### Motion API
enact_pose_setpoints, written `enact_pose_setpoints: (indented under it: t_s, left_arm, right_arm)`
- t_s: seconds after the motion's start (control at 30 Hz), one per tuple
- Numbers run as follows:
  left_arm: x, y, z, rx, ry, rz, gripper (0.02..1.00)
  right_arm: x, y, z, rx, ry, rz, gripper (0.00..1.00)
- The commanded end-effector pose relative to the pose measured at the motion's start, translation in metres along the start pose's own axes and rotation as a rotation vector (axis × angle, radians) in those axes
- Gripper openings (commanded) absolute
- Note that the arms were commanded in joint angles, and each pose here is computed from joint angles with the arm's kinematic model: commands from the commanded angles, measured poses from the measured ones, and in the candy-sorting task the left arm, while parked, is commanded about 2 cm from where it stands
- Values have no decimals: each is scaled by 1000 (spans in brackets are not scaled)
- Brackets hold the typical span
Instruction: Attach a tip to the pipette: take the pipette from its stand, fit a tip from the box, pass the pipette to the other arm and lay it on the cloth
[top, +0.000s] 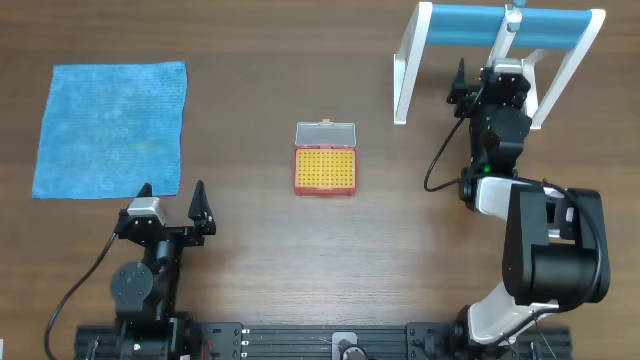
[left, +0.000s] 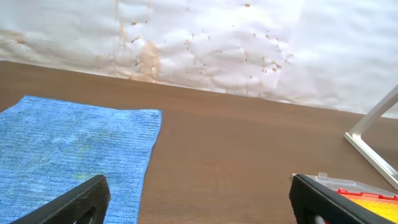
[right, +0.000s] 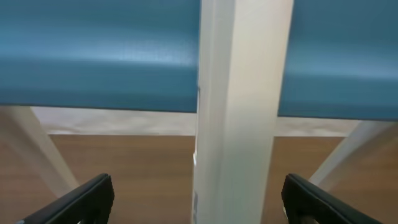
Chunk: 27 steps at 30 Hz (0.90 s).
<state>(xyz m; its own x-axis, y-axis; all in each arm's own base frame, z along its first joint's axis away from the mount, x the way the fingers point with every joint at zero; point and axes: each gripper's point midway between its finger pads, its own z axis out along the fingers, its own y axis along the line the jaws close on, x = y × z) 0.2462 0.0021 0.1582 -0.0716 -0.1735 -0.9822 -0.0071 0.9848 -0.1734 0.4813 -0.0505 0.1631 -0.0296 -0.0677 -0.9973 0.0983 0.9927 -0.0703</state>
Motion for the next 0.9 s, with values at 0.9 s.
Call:
enact_pose_setpoints:
  t_s: [0.9]
  left_arm:
    - [1, -1, 0, 7, 2, 15, 936]
  right_arm:
    - [-7, 5, 21, -58, 56, 15, 790]
